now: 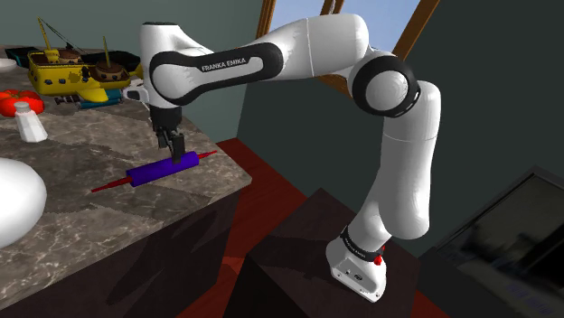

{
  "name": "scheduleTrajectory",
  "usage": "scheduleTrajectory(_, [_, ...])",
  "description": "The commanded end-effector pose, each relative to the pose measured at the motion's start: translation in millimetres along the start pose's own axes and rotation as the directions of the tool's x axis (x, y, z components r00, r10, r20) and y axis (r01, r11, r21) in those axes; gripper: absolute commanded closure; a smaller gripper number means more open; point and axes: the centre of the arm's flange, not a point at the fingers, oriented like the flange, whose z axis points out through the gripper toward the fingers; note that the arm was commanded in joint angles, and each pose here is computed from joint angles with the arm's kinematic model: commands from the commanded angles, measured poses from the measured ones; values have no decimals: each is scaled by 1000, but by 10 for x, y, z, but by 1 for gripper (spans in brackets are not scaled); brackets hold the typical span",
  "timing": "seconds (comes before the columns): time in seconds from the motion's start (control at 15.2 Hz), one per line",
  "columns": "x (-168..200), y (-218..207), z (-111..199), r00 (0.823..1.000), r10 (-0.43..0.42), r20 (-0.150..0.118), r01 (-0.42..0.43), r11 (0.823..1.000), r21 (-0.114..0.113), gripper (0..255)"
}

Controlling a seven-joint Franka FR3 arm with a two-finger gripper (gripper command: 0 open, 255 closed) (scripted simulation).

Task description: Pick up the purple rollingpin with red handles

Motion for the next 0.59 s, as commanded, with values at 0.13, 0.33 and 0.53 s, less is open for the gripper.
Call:
scheduleTrajectory(0.13, [18,22,207,1000,-5,1,5,1000,0,0])
scheduleTrajectory(0.33, [20,35,343,1000,-5,1,5,1000,0,0])
scheduleTrajectory(0.53, [16,39,343,1000,-5,1,5,1000,0,255])
